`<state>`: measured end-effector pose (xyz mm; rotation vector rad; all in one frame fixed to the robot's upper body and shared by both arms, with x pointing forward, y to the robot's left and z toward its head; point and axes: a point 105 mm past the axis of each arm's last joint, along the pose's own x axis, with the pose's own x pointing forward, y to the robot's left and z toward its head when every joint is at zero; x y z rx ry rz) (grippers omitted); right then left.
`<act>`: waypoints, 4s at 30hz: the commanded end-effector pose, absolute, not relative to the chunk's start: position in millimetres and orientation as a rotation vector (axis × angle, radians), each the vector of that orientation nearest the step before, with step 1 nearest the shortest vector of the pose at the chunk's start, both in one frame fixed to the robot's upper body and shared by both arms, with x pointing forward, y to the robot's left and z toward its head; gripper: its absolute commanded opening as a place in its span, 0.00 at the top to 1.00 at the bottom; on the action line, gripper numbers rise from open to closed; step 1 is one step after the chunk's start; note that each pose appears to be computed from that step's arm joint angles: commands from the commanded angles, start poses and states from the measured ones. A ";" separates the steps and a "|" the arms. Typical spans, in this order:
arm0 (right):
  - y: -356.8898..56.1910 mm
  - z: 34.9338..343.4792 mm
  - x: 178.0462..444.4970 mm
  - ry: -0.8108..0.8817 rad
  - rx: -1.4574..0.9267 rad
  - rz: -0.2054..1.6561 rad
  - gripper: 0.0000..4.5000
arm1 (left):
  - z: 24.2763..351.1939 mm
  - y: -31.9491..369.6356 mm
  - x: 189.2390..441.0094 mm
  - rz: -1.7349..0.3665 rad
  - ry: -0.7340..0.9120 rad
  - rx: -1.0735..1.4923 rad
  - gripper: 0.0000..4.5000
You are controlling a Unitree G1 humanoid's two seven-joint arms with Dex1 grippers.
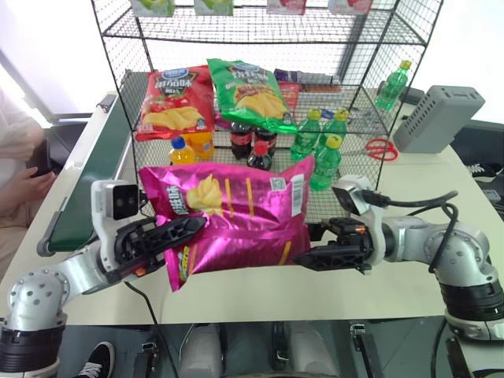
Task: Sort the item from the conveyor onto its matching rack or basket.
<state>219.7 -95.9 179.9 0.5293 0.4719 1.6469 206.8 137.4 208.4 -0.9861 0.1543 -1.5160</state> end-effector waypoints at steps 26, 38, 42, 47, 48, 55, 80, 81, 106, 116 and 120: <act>-101.5 175.9 227.8 0.414 0.361 1.584 0.97 | 200.6 157.1 231.1 -1.311 0.093 -0.876 0.70; -163.8 225.9 229.7 0.125 0.167 1.333 0.97 | 188.7 169.2 243.9 -1.158 0.023 -0.608 0.00; -189.3 252.5 248.9 -0.092 0.085 1.157 0.97 | 191.6 161.6 254.4 -1.152 -0.032 -0.540 0.00; -225.9 270.0 284.4 -0.333 -0.264 0.796 0.97 | 189.7 155.1 265.3 -1.181 -0.029 -0.497 0.00; -230.1 273.8 289.5 -0.375 -0.340 0.742 0.97 | 189.6 153.0 267.4 -1.184 -0.032 -0.489 0.00; -242.9 269.6 301.1 -0.488 -0.759 0.564 0.97 | 182.9 148.5 269.7 -1.192 -0.032 -0.406 0.00; -228.4 277.2 360.5 -0.430 -1.387 -0.021 0.97 | 207.5 134.5 265.3 -1.137 -0.252 -0.205 0.00; -226.2 275.7 361.6 -0.423 -1.383 -0.019 0.97 | 206.9 133.9 265.2 -1.138 -0.252 -0.204 0.00; -213.0 270.0 393.2 -0.377 -1.287 -0.063 0.97 | 201.5 129.9 264.5 -1.121 -0.252 -0.209 0.00; -218.5 268.6 401.3 -0.359 -1.261 -0.069 0.97 | 199.3 128.3 262.7 -1.119 -0.246 -0.213 0.00; -214.1 269.9 400.2 -0.367 -1.201 -0.031 0.66 | 197.5 128.1 261.4 -1.117 -0.238 -0.213 0.00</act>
